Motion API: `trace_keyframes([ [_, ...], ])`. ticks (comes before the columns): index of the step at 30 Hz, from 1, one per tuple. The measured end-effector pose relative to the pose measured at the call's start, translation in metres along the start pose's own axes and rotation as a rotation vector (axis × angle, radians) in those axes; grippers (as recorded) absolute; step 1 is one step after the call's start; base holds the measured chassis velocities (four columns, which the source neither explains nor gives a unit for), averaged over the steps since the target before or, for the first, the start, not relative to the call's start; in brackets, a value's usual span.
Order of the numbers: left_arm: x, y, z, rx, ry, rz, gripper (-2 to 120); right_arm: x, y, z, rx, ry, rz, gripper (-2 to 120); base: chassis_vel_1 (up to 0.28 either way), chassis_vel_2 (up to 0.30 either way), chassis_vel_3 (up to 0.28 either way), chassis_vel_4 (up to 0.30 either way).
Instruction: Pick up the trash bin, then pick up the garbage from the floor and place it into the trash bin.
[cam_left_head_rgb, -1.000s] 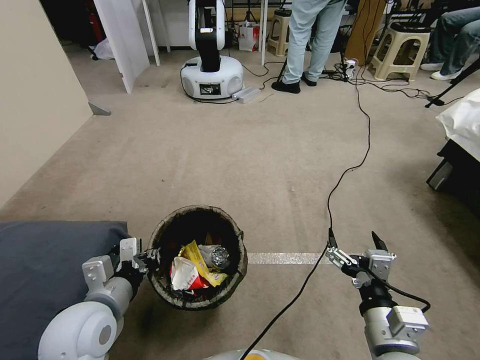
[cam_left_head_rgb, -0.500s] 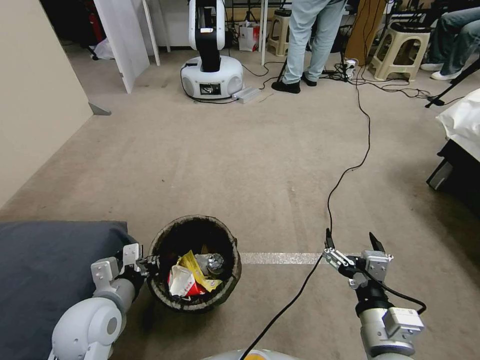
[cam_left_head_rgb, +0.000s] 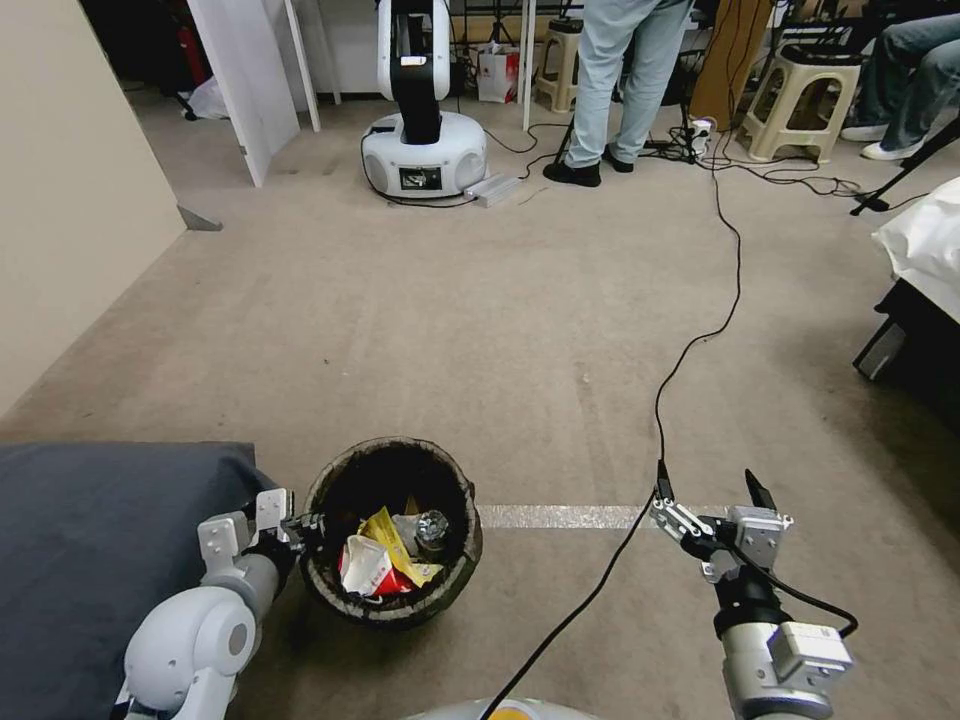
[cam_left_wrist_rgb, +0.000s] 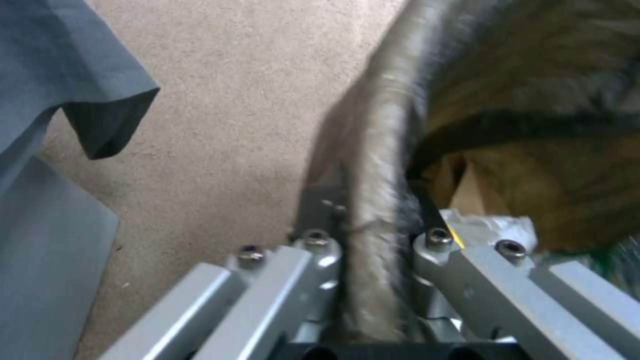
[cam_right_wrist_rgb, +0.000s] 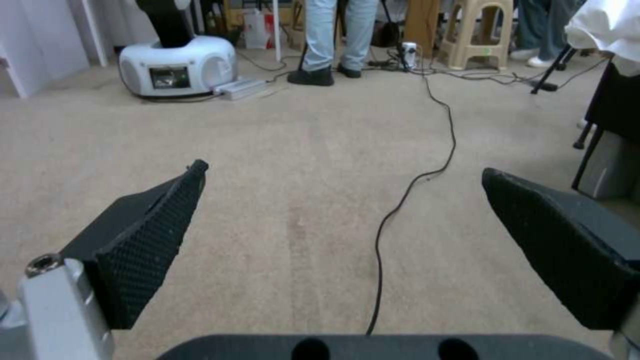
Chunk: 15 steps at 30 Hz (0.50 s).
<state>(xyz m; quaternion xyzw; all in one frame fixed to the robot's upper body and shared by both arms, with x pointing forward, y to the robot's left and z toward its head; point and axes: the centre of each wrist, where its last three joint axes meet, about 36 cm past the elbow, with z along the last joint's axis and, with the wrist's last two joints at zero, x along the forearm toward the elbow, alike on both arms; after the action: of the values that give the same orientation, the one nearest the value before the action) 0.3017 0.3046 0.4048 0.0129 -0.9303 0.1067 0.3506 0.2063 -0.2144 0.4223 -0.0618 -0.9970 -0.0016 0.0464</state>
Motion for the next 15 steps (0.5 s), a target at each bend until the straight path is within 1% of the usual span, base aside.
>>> trace_keyframes([
  [2,-0.0014,0.0012,-0.0001,-0.001,0.002,-0.001,24,0.0001,0.0005,-0.0001,-0.002,0.0,0.003,100,0.0,0.0,0.0,0.0],
  [3,-0.0019,0.0016,-0.0002,-0.002,0.002,-0.001,27,0.0001,0.0007,-0.0002,-0.002,0.0,0.004,100,0.0,0.0,0.0,0.0],
  [4,-0.0019,0.0016,-0.0002,-0.002,0.002,-0.001,27,0.0001,0.0007,-0.0002,-0.002,0.0,0.004,100,0.0,0.0,0.0,0.0],
  [5,-0.0024,0.002,-0.0003,-0.002,0.003,0.0,34,0.0002,0.0009,-0.0003,-0.003,-0.001,0.006,100,0.0,0.0,0.0,0.0],
  [7,-0.0029,0.0027,-0.0007,-0.003,0.003,-0.001,42,0.0004,0.0012,-0.0004,-0.003,-0.001,0.008,100,0.0,0.0,0.0,0.0],
  [8,-0.0029,0.0027,-0.0007,-0.003,0.003,-0.001,42,0.0004,0.0012,-0.0004,-0.003,-0.001,0.008,100,0.0,0.0,0.0,0.0],
  [11,-0.0032,0.0037,-0.0014,-0.002,0.001,-0.001,56,0.0008,0.0016,-0.0008,-0.004,-0.001,0.01,100,0.0,0.0,0.0,0.0],
  [12,-0.0032,0.0037,-0.0014,-0.002,0.001,-0.001,56,0.0008,0.0016,-0.0008,-0.004,-0.001,0.01,100,0.0,0.0,0.0,0.0],
  [14,-0.0032,0.0047,-0.0021,-0.001,-0.001,-0.003,68,0.0009,0.002,-0.001,-0.004,-0.001,0.012,100,0.0,0.0,0.0,0.0],
  [15,-0.0031,0.0052,-0.0024,-0.001,-0.002,-0.003,71,0.0009,0.0023,-0.0011,-0.004,0.0,0.012,100,0.0,0.0,0.0,0.0],
])
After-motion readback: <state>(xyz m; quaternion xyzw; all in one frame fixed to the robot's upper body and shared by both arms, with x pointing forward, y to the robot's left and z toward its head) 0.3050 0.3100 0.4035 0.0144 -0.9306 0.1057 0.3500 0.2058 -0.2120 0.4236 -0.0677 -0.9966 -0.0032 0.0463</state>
